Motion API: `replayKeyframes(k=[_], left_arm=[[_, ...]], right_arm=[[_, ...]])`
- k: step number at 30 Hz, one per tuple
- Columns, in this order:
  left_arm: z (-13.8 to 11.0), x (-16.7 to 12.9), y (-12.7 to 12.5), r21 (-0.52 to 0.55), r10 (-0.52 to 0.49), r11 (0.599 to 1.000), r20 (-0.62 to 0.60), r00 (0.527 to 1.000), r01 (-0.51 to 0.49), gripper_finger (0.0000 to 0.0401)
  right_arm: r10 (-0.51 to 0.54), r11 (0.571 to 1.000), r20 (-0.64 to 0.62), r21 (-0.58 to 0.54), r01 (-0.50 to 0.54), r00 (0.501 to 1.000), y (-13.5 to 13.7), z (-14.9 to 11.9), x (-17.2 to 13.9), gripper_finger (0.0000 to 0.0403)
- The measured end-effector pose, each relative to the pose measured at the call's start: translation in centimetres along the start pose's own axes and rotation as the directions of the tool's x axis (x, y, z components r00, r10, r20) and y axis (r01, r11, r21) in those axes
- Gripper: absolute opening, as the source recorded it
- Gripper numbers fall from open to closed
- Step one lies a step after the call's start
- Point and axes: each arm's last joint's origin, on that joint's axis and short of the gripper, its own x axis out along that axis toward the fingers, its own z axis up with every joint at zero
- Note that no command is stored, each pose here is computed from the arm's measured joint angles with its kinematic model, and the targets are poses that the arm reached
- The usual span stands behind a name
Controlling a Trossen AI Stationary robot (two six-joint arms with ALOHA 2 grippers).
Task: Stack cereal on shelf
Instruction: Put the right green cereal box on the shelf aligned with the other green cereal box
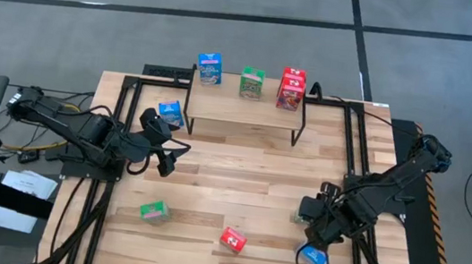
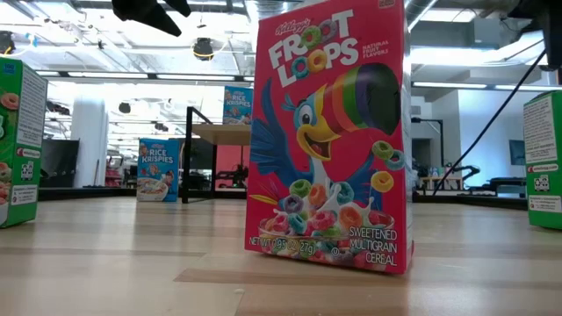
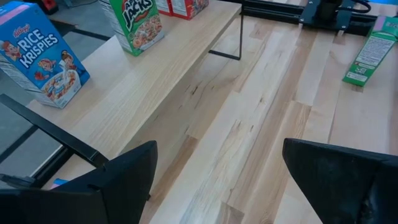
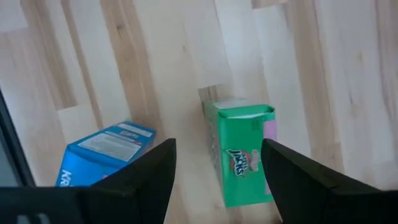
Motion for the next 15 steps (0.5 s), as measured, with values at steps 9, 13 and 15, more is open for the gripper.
replayKeyframes(k=[9, 13, 15], left_arm=[[0.0, 0.0, 0.0, 0.0, 0.0, 1.0, 0.0, 1.0, 0.0, 0.0336], [0.0, 0.0, 0.0, 0.0, 0.0, 1.0, 0.0, 1.0, 0.0, 0.0336], [0.0, 0.0, 0.0, 0.004, 0.0, 1.0, 0.0, 1.0, 0.0, 0.0336]], right_arm=[[-0.105, 0.994, -0.058, -0.03, 0.103, 0.993, -0.6, 0.7, 1.2, 0.026], [-0.109, 0.993, -0.093, -0.053, 0.105, 0.99, -0.5, 1.0, 1.9, 0.026], [-0.11, 0.993, -0.117, -0.065, 0.102, 0.987, -0.4, 1.1, 2.3, 0.026]])
